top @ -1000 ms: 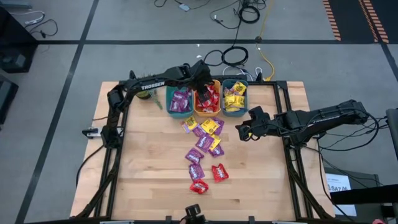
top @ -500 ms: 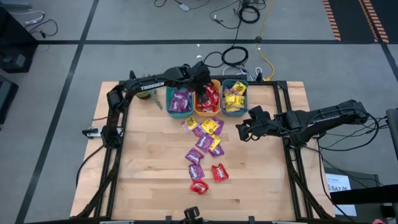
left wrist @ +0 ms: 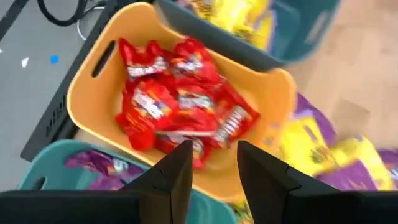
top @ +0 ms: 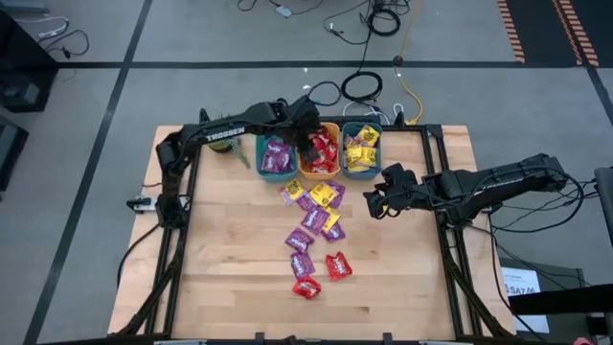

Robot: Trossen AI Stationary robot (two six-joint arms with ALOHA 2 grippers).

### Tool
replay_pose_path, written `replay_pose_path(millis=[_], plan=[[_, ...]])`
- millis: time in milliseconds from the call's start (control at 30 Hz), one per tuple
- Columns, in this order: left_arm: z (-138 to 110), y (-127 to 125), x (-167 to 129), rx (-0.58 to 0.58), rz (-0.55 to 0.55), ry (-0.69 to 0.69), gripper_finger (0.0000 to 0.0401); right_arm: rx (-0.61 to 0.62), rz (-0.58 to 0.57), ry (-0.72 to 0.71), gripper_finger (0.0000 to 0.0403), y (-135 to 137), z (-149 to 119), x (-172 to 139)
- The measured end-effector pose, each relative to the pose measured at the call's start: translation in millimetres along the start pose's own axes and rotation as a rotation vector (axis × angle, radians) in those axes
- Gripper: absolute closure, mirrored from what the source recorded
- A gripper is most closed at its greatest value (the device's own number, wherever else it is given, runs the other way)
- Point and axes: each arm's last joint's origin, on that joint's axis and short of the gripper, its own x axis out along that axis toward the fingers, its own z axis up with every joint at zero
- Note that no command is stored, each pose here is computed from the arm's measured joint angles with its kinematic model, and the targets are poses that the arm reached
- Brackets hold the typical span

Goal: Sort candy
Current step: Put the red candy into the yellow bin

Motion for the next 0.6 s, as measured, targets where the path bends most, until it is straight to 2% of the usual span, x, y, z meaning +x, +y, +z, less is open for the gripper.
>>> replay_pose_path(millis=[200, 333, 600], plan=[[-8, -45, -35, 0.077, 0.032, -0.017, 0.0267, -0.002, 0.003, 0.003, 0.0165, 0, 0, 0], [-26, -81, -49, 0.113, 0.040, -0.027, 0.0267, -0.003, 0.014, 0.022, 0.0165, 1, -1, 1], [-87, -124, -59, 0.002, -0.032, -0.039, 0.0267, -0.125, 0.075, 0.148, 0.0165, 11, -9, 15]])
